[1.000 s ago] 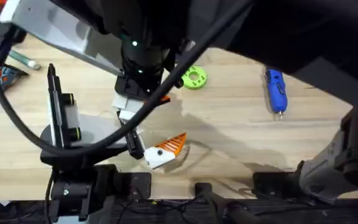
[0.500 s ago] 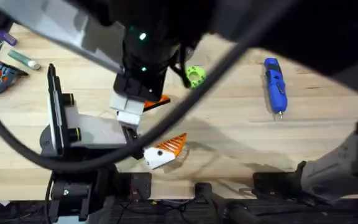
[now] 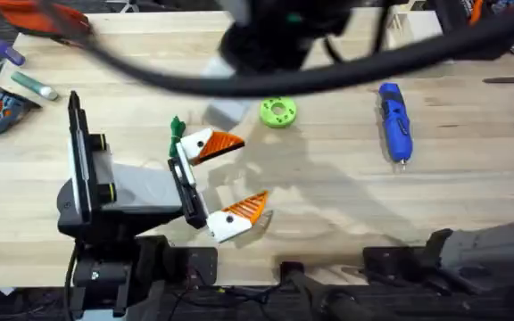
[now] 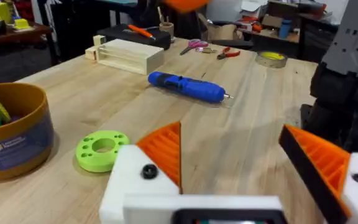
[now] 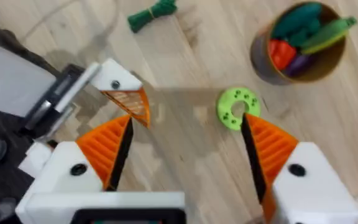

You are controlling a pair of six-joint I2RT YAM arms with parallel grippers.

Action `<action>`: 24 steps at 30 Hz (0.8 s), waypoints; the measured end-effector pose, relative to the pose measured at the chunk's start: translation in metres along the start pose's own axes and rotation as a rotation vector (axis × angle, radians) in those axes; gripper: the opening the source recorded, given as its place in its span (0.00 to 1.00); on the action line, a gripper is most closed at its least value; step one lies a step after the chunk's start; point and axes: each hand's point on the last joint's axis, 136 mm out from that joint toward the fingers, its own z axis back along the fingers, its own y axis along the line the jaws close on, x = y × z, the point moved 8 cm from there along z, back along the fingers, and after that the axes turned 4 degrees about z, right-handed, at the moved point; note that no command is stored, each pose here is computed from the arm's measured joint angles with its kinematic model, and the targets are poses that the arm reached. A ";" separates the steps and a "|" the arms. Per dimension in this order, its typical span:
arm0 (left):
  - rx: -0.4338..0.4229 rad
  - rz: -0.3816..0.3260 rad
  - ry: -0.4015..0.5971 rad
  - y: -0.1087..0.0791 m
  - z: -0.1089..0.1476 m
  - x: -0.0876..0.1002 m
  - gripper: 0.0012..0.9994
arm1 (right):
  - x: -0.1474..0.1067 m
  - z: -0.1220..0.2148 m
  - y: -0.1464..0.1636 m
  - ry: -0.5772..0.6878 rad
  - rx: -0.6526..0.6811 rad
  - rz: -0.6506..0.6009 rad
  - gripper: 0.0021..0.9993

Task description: Pick up the gripper from the table and insert it into the empty holder that is missing its gripper. Then pick up a screw, insert it into the mounting hole, and use the screwdriver to tighten it. Finally, clean up the table by picking up the vegetable and placing it into the bucket.

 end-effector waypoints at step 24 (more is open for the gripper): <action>0.000 0.000 0.000 0.000 0.000 0.000 0.99 | -0.200 -0.016 -0.084 -0.037 -0.320 -0.821 0.99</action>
